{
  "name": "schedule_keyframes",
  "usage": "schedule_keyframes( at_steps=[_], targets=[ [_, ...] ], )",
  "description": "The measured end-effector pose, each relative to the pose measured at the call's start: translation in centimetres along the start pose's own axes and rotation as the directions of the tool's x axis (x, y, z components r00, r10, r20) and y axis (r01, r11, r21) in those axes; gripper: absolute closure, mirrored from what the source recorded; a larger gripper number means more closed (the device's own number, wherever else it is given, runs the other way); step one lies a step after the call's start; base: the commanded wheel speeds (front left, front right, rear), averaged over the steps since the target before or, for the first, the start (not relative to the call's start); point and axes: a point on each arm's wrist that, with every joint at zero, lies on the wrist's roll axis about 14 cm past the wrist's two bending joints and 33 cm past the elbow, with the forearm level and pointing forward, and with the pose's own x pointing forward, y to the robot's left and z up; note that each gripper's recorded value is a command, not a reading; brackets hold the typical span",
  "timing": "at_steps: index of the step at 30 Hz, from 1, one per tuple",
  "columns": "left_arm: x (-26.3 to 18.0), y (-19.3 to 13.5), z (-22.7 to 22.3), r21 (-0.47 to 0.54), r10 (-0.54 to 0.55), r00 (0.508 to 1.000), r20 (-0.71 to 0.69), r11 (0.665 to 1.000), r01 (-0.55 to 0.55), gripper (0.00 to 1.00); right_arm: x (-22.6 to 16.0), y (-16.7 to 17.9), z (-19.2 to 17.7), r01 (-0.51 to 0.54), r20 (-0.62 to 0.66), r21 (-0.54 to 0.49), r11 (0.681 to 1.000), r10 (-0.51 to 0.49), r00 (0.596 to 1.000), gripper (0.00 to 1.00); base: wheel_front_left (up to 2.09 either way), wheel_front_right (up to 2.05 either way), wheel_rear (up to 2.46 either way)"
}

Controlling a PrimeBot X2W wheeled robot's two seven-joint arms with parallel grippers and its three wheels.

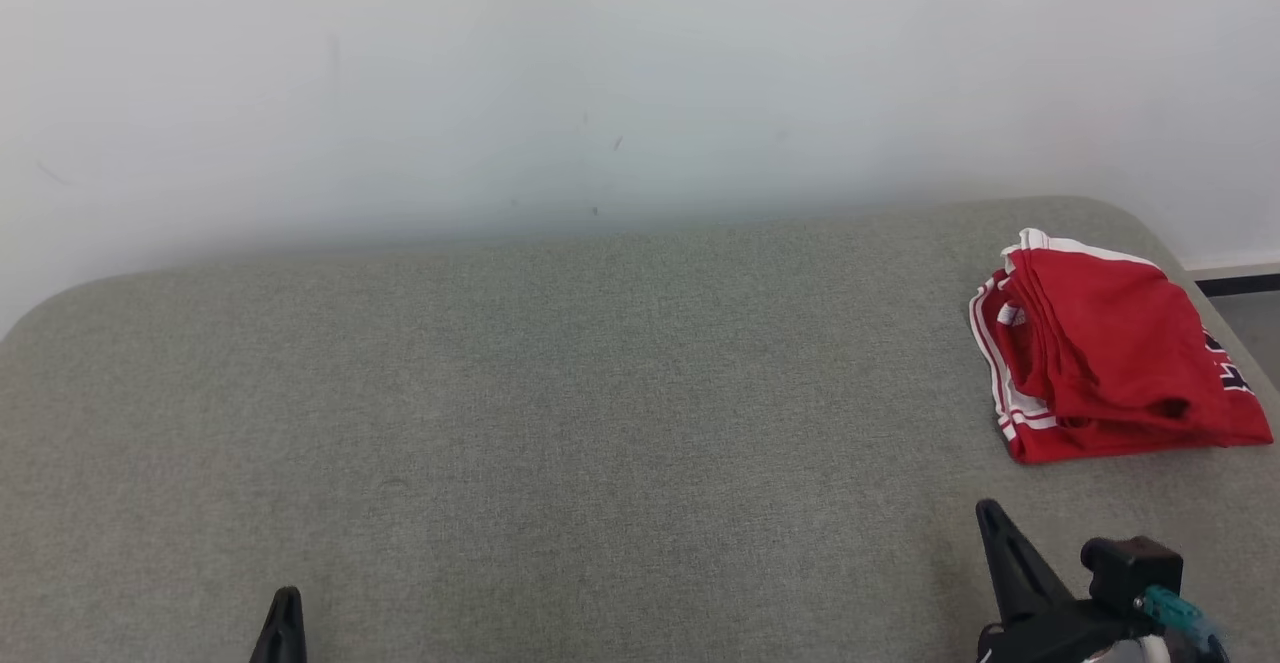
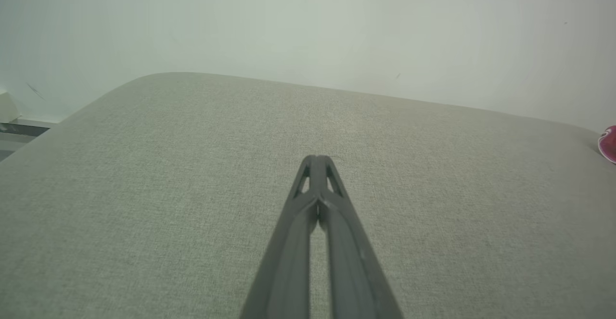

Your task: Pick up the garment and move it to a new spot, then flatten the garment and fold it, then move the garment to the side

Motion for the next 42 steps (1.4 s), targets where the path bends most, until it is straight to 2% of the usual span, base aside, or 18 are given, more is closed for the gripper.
schedule_keyframes(
  at_steps=[4,13,27,42],
  targets=[
    [-0.5,0.3,-1.4,-0.035,0.017,0.998,-0.053,0.999,-0.018,1.0,-0.9,0.0,-2.1,0.019,-0.059,0.045,0.999,-0.016,0.998,1.0,0.0,0.0,0.0],
    [-0.4,0.8,-1.7,-0.2,0.051,0.996,-0.078,0.978,-0.065,1.0,-0.5,-0.2,-1.3,0.058,-0.039,0.208,0.976,-0.051,0.998,1.0,0.0,0.0,0.0],
    [0.3,1.0,-1.3,-0.435,0.073,0.993,-0.089,0.894,-0.104,1.0,0.0,-0.4,-0.3,0.086,-0.018,0.44,0.894,-0.087,0.996,1.0,0.0,0.0,0.0],
    [0.9,0.9,-0.9,-0.603,0.068,0.993,-0.096,0.79,-0.113,1.0,0.4,-0.5,0.5,0.085,-0.003,0.609,0.788,-0.106,0.994,1.0,0.0,0.0,0.0]
  ],
)
